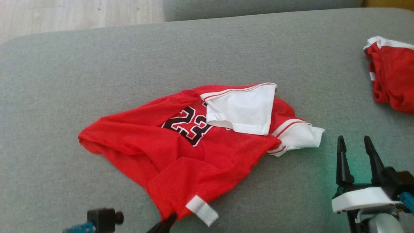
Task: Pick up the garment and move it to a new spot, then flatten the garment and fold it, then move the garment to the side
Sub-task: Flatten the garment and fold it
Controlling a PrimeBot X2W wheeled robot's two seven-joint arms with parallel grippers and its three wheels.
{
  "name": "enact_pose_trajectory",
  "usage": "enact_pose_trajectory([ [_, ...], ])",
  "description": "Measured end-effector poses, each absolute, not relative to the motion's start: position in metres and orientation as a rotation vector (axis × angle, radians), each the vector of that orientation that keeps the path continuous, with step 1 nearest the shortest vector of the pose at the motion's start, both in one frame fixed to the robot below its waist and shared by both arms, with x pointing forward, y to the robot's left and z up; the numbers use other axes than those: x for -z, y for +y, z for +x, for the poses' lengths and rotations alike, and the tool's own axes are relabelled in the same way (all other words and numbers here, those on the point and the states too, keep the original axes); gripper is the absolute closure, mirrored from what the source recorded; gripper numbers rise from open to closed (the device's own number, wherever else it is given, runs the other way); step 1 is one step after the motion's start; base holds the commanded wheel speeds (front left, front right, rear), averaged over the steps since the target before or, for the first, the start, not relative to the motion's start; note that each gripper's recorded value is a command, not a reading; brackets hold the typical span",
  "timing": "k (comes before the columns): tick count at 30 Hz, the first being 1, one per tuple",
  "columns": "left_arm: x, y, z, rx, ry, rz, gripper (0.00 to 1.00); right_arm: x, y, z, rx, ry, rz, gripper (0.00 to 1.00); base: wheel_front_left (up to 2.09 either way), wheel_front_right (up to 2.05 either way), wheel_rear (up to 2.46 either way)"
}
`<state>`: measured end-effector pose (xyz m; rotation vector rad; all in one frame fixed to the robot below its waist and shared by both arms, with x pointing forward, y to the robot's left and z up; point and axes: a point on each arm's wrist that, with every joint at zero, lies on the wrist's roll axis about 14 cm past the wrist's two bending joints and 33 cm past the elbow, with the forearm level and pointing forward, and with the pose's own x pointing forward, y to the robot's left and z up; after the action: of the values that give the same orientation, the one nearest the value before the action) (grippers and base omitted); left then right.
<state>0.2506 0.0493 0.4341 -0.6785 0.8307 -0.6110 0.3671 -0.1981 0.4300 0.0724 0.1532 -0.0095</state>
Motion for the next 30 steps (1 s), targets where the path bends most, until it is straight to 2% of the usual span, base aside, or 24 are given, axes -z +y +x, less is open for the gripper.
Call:
enact_pose_trajectory([
  [7,-0.407,0.063,0.223,0.511,0.921,-0.684,1.0,-0.433,-0.198,0.367,0.006,0.145,0.067,0.0,0.0,0.0,0.0],
  [19,-0.358,0.106,0.183,0.372,1.098,-0.577,1.0,-0.436,-0.211,0.354,0.046,0.141,0.059,0.0,0.0,0.0,0.0],
  [24,-0.347,0.12,0.177,0.319,1.115,-0.532,1.0,-0.44,-0.215,0.35,0.057,0.129,0.059,0.0,0.0,0.0,0.0],
  [25,-0.343,0.126,0.177,0.298,1.111,-0.498,0.85,-0.439,-0.215,0.348,0.06,0.132,0.059,0.0,0.0,0.0,0.0],
  [26,-0.339,0.134,0.177,0.268,1.105,-0.466,0.58,-0.437,-0.215,0.346,0.061,0.136,0.059,0.0,0.0,0.0,0.0],
  [27,-0.337,0.142,0.177,0.244,1.097,-0.435,0.0,-0.436,-0.216,0.344,0.062,0.14,0.059,0.0,0.0,0.0,0.0],
  [30,-0.334,0.164,0.183,0.152,1.062,-0.396,0.0,-0.436,-0.216,0.341,0.062,0.143,0.059,0.0,0.0,0.0,0.0],
])
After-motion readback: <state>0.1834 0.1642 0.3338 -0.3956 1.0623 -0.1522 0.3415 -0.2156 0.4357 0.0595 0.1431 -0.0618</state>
